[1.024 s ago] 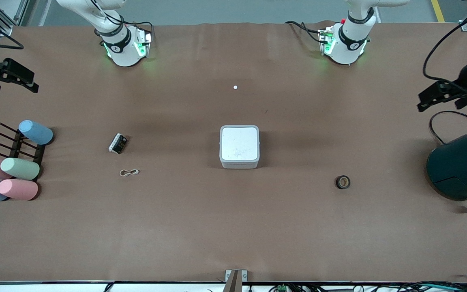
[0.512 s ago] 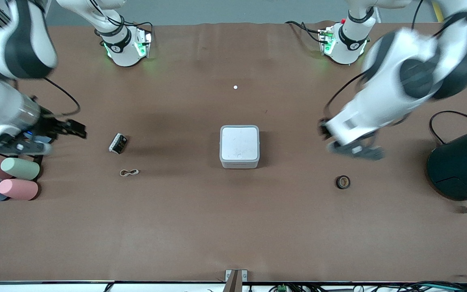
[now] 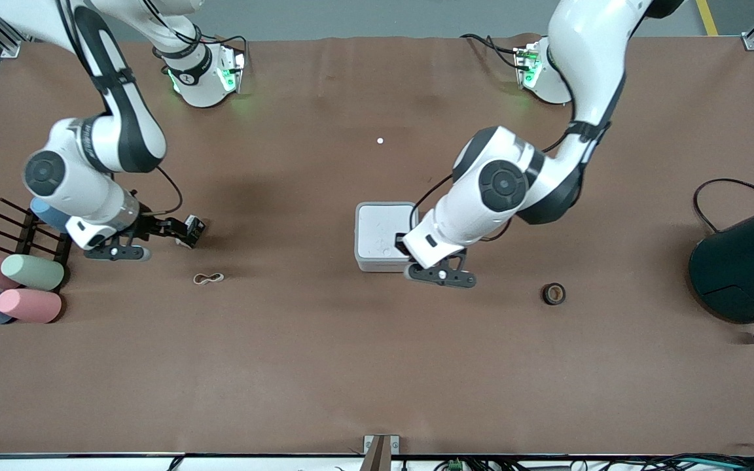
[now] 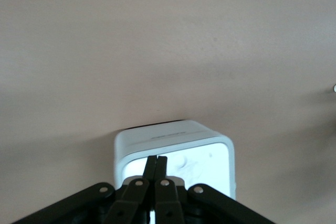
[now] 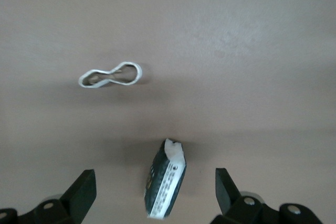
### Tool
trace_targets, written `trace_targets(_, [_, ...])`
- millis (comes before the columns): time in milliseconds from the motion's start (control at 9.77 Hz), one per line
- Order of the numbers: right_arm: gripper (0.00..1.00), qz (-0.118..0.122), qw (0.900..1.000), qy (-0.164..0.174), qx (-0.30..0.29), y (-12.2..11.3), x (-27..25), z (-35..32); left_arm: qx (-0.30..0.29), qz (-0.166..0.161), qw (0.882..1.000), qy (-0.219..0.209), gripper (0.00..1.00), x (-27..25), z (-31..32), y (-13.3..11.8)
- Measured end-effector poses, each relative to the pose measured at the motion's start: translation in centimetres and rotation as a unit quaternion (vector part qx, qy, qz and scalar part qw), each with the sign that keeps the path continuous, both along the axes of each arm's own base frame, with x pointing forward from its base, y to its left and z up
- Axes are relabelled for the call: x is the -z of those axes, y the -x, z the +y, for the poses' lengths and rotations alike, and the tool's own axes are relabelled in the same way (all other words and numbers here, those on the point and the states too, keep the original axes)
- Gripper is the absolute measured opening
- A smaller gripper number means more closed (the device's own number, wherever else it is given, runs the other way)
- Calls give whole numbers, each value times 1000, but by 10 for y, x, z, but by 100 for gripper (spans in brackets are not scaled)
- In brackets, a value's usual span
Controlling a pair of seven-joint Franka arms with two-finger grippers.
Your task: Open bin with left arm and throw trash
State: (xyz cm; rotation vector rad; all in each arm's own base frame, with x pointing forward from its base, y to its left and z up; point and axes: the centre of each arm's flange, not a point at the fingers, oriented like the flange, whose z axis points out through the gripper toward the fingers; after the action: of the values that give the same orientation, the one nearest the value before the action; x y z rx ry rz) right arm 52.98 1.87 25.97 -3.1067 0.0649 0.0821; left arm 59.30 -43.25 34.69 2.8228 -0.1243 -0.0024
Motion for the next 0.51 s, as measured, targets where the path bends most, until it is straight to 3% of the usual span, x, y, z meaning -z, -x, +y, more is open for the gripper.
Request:
trace_targets(307, [90, 40, 999, 2, 2, 13, 56, -1, -24, 30, 999, -6, 1, 40, -23, 14])
trace_targets(512, [58, 52, 999, 2, 1, 17, 68, -1, -30, 40, 999, -7, 1, 46, -35, 25])
